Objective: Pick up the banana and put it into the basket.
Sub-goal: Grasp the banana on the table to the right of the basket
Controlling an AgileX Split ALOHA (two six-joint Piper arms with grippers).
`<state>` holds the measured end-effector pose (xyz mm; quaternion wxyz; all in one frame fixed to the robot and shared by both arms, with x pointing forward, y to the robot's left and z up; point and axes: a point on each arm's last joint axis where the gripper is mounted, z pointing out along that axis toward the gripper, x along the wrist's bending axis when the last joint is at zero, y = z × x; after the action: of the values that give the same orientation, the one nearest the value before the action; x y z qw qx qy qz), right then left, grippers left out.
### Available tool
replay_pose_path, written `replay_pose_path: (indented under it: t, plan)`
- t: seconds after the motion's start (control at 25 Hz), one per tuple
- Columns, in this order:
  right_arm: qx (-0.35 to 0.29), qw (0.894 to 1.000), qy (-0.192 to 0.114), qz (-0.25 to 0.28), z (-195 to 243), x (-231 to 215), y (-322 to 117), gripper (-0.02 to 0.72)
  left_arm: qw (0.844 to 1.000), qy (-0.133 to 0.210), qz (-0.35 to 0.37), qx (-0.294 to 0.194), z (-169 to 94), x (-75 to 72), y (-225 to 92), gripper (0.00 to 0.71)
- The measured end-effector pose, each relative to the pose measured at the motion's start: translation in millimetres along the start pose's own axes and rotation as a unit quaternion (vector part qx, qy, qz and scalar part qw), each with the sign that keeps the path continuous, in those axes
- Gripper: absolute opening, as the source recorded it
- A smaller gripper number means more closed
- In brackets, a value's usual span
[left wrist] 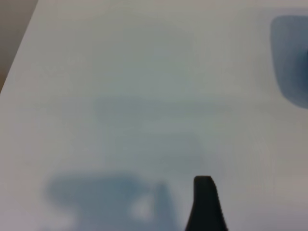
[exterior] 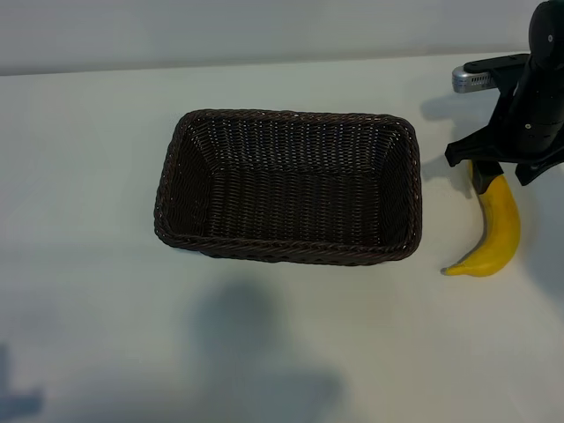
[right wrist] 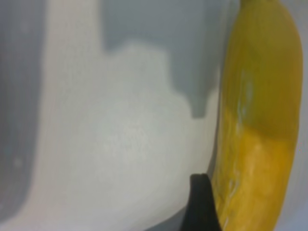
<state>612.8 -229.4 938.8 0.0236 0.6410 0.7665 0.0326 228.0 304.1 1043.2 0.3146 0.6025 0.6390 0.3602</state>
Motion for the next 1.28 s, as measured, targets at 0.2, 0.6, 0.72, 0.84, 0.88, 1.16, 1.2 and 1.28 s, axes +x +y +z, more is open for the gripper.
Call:
replay_pose_path:
  t: [0.2, 0.6, 0.72, 0.84, 0.88, 1.16, 1.2, 1.28]
  plan:
    - [-0.004, 1.000, 0.002, 0.002, 0, 0, 1, 0.547, 1.000, 0.000, 0.000, 0.000, 0, 0.1, 0, 0.538]
    - [-0.012, 1.000, 0.002, 0.001, 0, 0, 2, 0.547, 1.000, 0.000, 0.000, 0.000, 0, 0.1, 0, 0.538]
    - [-0.012, 1.000, 0.002, 0.001, 3, 0, 3, 0.547, 1.000, 0.000, 0.000, 0.000, 0, 0.1, 0, 0.538]
    - [-0.001, 1.000, 0.001, 0.001, 15, 0, 4, 0.547, 1.000, 0.001, 0.000, 0.000, 0, 0.2, 0, 0.538]
    - [0.005, 1.000, 0.001, 0.001, 19, 0, 4, 0.547, 1.000, 0.001, 0.000, 0.000, 0, 0.2, 0, 0.538]
    - [0.027, 1.000, -0.003, -0.002, 40, -1, 3, 0.547, 1.000, 0.001, 0.000, 0.000, 0, 0.2, 0, 0.538]
    - [0.028, 1.000, -0.003, -0.002, 40, -1, 3, 0.546, 1.000, 0.001, 0.000, 0.000, 0, 0.2, 0, 0.538]
    - [0.028, 1.000, -0.003, -0.002, 40, -1, 3, 0.521, 1.000, 0.001, 0.000, 0.000, 0, 0.2, 0, 0.538]
